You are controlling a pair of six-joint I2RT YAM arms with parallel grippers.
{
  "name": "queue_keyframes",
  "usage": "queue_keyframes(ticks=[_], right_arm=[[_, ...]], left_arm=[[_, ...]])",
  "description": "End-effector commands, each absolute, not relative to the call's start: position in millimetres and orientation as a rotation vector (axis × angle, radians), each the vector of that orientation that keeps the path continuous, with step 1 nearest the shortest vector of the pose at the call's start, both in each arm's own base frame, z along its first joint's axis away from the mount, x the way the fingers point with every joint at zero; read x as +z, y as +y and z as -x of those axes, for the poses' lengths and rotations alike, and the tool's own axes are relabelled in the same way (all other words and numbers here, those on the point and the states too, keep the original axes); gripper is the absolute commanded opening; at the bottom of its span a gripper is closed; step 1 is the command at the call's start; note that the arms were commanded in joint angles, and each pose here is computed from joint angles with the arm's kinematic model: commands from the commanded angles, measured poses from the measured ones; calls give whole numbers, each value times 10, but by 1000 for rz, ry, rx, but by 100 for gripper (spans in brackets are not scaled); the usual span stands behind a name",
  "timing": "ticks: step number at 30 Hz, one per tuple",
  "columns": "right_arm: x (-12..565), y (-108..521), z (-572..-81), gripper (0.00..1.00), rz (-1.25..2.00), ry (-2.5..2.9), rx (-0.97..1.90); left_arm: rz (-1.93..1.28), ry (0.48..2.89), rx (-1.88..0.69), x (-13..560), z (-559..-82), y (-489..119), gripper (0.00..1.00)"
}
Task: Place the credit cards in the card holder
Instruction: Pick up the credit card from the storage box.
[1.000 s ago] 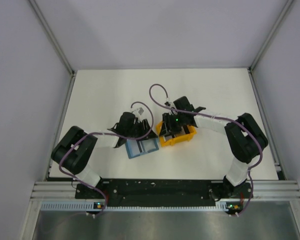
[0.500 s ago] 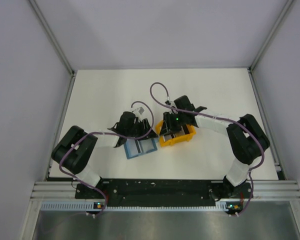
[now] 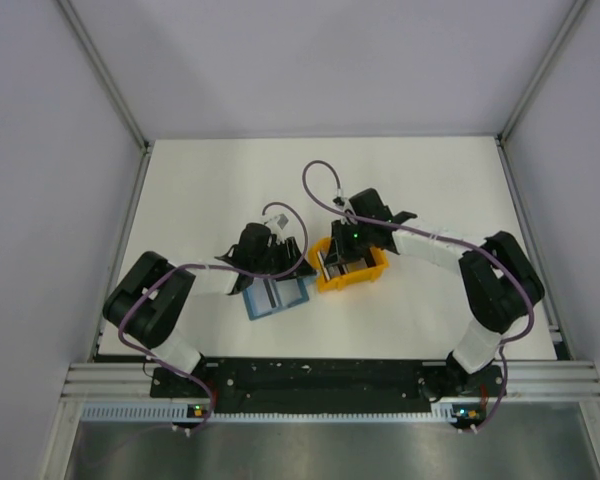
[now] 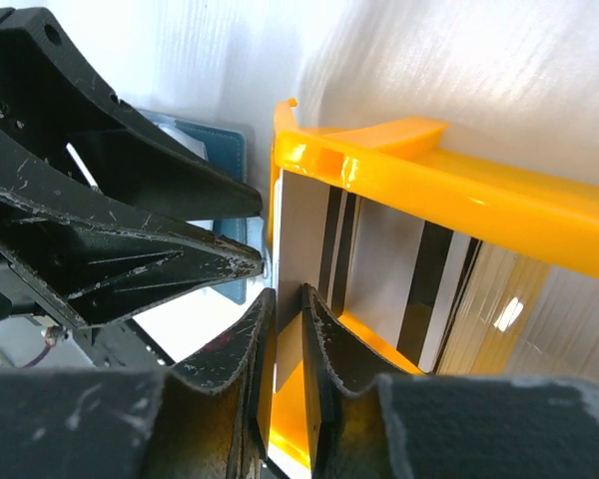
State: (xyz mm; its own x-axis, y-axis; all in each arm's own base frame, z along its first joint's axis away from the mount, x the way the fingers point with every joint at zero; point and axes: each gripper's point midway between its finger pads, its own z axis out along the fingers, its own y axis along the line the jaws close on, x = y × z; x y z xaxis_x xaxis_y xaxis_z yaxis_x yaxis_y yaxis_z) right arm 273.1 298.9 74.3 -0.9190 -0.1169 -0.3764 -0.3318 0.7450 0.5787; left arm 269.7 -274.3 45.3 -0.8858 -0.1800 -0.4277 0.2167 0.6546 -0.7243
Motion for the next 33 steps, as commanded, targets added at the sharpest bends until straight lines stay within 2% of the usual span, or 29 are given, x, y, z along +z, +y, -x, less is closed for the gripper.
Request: queue_keyframes(ticks=[1, 4, 6, 10, 15, 24, 33], right_arm=[[1068, 3033, -2904, 13, 353, 2501, 914], [1064, 3018, -2917, 10, 355, 2501, 898], [1073, 3007, -2920, 3, 355, 2501, 889], [1095, 2890, -2985, 0, 318, 2487, 795], [1245, 2730, -3075, 0, 277, 2422, 689], [1433, 2659, -3062, 0, 244, 2372, 681], [1840, 2831, -2887, 0, 248, 2251, 896]], left_arm=[[-64, 2344, -1167, 592, -2772, -2813, 46], [-62, 2344, -1168, 598, -2769, -2812, 45], [-61, 2344, -1166, 598, -2765, -2806, 46], [-65, 2343, -1158, 606, -2754, -2790, 45], [-77, 2325, -1136, 678, -2770, -2760, 46], [-81, 2304, -1072, 797, -2781, -2675, 49], [-46, 2256, -1004, 954, -2798, -2546, 54]])
